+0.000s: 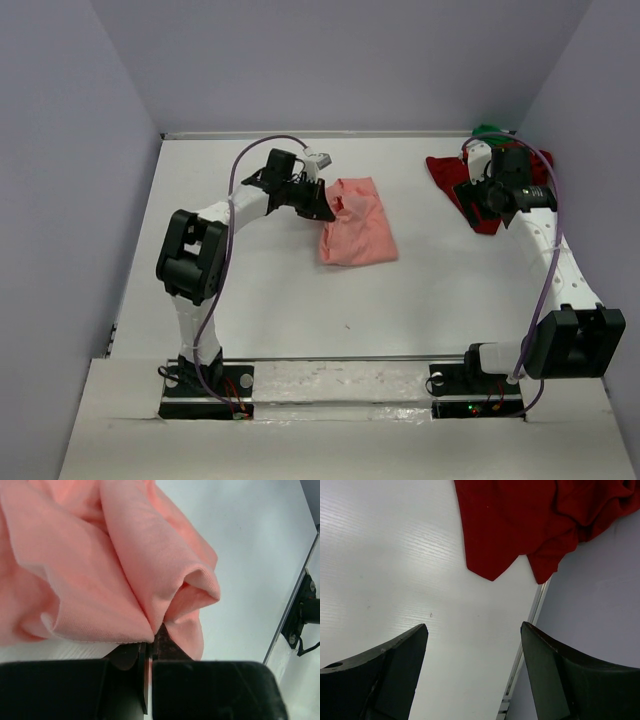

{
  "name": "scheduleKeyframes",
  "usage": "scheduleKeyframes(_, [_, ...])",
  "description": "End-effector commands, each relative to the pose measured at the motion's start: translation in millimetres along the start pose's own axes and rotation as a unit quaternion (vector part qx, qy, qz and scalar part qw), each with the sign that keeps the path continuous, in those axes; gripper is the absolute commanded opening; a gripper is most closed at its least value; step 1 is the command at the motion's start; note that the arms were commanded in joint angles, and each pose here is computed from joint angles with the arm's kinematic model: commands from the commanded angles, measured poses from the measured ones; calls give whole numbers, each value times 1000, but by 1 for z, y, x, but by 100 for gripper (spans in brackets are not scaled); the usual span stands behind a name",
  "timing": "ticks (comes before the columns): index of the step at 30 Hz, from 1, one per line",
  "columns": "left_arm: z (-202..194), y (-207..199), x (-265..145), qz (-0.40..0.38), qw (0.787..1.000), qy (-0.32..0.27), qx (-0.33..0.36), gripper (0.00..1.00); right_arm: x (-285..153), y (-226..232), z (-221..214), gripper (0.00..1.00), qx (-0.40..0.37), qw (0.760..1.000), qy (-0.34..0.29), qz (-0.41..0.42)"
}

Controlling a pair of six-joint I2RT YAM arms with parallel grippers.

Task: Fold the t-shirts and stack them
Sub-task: Neatly place the folded tshirt to the corner

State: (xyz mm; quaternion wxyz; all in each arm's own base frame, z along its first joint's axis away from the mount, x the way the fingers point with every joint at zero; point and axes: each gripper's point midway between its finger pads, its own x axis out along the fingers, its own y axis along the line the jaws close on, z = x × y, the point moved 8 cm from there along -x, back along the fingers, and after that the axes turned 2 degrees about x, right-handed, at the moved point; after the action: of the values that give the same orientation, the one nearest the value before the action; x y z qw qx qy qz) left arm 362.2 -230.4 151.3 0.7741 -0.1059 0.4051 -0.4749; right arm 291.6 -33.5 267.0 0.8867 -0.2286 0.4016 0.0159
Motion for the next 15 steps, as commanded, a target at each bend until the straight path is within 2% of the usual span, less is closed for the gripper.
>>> scheduleKeyframes(1, [26, -23, -25, -3, 998, -23, 52, 0, -5, -3, 6, 80, 13, 1000, -27, -3])
scheduleKeyframes(7, [6, 3, -31, 11, 998, 46, 35, 0, -9, -2, 3, 80, 12, 999, -31, -3])
scheduleKeyframes(15, [-14, 31, -61, 48, 998, 47, 14, 0, -8, -1, 3, 80, 12, 999, -32, 2])
